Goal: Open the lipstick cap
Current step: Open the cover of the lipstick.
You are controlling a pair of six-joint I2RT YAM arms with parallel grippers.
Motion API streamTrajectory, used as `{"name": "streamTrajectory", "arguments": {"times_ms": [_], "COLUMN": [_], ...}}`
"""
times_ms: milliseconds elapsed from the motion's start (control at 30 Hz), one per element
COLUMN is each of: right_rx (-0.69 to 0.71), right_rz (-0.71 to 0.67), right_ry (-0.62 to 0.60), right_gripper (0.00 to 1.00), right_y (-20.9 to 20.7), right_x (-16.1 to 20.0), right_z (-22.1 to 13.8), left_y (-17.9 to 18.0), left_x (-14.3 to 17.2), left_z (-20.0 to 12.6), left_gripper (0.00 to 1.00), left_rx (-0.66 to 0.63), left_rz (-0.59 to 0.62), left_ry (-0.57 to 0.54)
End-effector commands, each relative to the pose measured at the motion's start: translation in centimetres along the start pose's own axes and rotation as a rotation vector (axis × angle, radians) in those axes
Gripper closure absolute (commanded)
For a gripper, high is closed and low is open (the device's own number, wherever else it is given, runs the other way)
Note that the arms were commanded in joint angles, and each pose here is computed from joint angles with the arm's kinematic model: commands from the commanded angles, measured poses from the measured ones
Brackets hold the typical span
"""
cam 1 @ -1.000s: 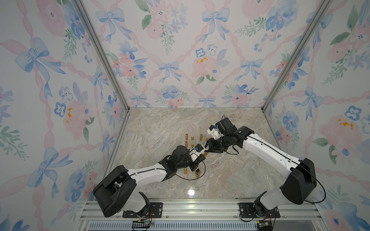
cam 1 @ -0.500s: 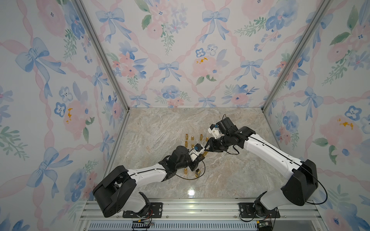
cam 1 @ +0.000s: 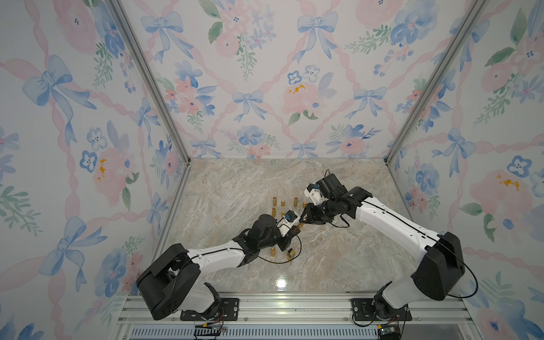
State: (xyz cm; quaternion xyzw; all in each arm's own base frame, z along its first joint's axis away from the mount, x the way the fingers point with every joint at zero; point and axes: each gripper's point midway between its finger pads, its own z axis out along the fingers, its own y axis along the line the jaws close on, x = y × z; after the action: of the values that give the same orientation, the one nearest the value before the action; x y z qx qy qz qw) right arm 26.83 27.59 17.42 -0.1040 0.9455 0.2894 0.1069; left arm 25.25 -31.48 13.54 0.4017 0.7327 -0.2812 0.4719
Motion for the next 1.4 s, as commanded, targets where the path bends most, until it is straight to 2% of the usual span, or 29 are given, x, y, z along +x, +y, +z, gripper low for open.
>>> {"name": "streamTrajectory", "arguments": {"times_ms": [0,333,767,1367], "right_rx": [0.007,0.025,0.042,0.007], "right_rz": [0.003,-0.017,0.019,0.074], "right_ry": [0.024,0.022,-0.05,-0.111], "right_gripper": [0.72,0.78,0.82,0.82], "right_y": [-0.2,-0.2,-0.4,-0.2], "right_x": [0.5,0.3,-1.4,-2.4], "right_z": [1.1,1.0,-2.0,-5.5], "left_y": [0.5,1.1,2.9,5.0], "left_x": [-1.7,-1.1,1.5,2.0], "left_z": [-0.3,-0.4,-1.1,-1.6], "left_gripper": [1.0,1.0,1.0,1.0], "left_rx": [-0.02,-0.054,-0.158,-0.259], "left_rz": [-0.005,-0.015,-0.04,-0.005], "left_ry": [-0.047,-0.036,0.013,0.052]}}
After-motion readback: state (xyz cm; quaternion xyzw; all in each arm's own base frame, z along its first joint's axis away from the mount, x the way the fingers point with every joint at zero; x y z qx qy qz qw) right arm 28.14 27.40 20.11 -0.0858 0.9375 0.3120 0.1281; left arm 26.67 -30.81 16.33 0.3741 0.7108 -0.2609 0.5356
